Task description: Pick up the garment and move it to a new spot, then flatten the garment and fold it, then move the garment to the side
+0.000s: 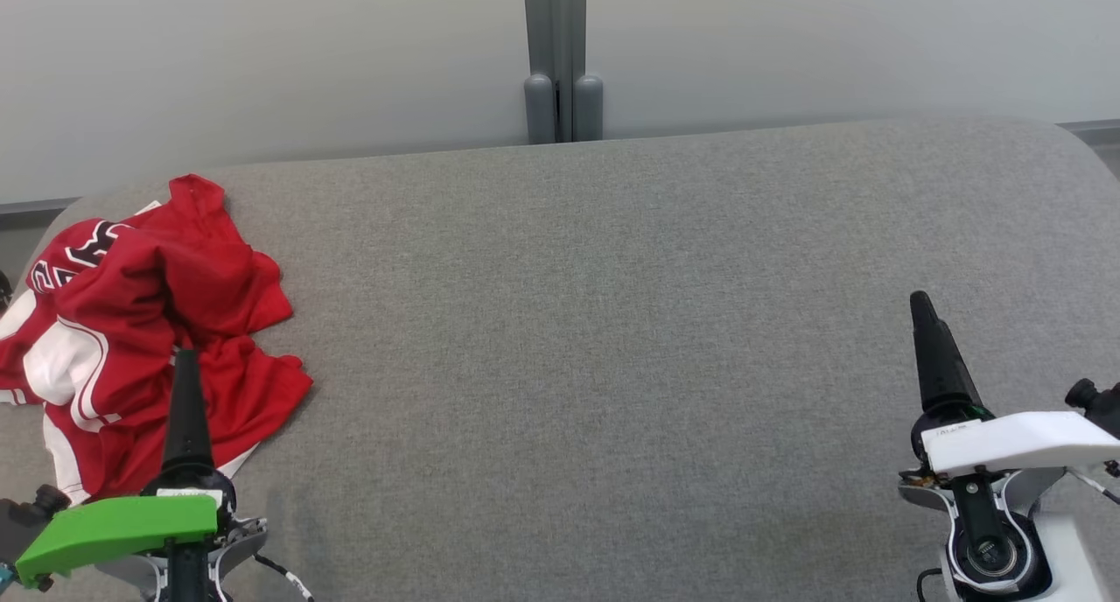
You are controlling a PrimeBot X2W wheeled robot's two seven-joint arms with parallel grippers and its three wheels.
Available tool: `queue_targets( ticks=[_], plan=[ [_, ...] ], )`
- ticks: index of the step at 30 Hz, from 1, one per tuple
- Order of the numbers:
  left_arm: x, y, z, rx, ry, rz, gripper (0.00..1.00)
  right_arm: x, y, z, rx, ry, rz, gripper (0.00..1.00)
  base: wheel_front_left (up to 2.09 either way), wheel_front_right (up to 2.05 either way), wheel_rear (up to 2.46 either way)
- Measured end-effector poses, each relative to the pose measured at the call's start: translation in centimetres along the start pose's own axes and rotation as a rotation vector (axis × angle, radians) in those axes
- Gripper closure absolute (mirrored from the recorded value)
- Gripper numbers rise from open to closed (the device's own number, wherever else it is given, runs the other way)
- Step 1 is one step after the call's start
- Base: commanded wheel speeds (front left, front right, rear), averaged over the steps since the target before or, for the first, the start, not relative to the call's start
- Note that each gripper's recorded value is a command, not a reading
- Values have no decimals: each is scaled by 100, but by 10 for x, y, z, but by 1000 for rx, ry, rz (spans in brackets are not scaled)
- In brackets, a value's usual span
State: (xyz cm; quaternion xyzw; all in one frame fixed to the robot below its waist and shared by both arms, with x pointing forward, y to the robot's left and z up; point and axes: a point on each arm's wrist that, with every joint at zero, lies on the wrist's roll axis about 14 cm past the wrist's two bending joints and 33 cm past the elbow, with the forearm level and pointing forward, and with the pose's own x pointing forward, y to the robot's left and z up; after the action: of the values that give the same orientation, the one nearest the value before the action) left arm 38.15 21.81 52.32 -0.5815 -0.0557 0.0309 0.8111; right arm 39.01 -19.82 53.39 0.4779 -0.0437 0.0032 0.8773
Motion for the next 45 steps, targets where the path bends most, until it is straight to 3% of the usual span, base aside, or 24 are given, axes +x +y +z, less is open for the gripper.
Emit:
queue_targets(
  ticks=[15,26,45],
  plan=[
    [1,-46,-28,357,50,-154,0,3,40,-24,-392,46,146,0,0,0,0],
    [-1,-50,-52,567,84,-173,0,4,52,-27,-612,28,208,0,0,0,0],
    [-8,-45,-83,863,135,-223,0,5,53,-1,-843,-80,202,0,0,0,0]
  ],
)
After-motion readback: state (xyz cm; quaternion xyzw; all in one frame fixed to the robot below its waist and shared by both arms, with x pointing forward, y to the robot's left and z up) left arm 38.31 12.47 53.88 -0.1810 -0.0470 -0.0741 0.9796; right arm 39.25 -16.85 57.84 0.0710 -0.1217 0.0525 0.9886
